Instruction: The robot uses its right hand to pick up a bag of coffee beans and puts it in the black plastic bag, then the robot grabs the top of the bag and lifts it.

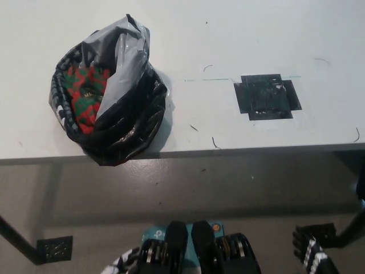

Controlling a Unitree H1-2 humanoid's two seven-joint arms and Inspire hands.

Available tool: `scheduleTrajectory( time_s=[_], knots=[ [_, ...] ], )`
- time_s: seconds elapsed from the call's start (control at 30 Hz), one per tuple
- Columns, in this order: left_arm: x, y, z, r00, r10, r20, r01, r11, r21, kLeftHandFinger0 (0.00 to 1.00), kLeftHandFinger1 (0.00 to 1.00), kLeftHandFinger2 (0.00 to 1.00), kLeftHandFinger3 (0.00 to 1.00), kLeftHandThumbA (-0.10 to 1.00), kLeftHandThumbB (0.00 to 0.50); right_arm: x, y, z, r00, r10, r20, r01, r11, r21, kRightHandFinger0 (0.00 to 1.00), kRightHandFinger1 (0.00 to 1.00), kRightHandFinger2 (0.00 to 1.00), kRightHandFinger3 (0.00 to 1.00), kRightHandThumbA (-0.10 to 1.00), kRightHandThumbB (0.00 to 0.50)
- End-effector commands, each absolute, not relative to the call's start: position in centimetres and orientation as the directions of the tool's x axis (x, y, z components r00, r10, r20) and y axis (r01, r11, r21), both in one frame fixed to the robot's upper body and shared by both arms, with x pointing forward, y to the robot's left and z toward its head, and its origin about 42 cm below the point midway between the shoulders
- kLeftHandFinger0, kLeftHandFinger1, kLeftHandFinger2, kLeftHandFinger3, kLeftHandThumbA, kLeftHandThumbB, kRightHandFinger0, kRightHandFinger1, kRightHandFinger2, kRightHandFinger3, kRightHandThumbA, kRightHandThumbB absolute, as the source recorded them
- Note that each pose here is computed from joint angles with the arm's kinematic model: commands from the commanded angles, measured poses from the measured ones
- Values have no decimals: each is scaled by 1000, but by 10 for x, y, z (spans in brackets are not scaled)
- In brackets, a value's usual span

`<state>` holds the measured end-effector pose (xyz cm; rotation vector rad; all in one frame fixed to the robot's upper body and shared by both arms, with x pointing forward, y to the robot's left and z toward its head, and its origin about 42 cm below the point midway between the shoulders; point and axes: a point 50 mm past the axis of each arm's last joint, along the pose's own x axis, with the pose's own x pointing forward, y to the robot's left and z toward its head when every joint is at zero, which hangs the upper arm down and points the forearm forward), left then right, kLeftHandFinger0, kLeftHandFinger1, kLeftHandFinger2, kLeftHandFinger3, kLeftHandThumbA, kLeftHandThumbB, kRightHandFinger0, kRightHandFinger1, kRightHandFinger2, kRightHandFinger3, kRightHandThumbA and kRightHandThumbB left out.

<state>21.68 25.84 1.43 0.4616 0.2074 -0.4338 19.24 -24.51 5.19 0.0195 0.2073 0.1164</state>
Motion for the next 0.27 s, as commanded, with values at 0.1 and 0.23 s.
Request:
scheduleTrajectory(
  time_s=[0.1, 0.23],
  knots=[
    [207, 273, 42, 984, -162, 77, 137, 955, 264, 1000, 1000, 1000, 1000, 1000, 295, 178, -229, 50, 989, 108, 102, -97, 990, -105, 1000, 1000, 1000, 1000, 1000, 249],
    [231, 276, 53, 979, -152, 134, 110, 955, 276, 1000, 1000, 1000, 1000, 990, 284, 201, -228, 58, 985, 105, 137, -92, 991, -99, 1000, 1000, 1000, 1000, 1000, 262]
  ],
)
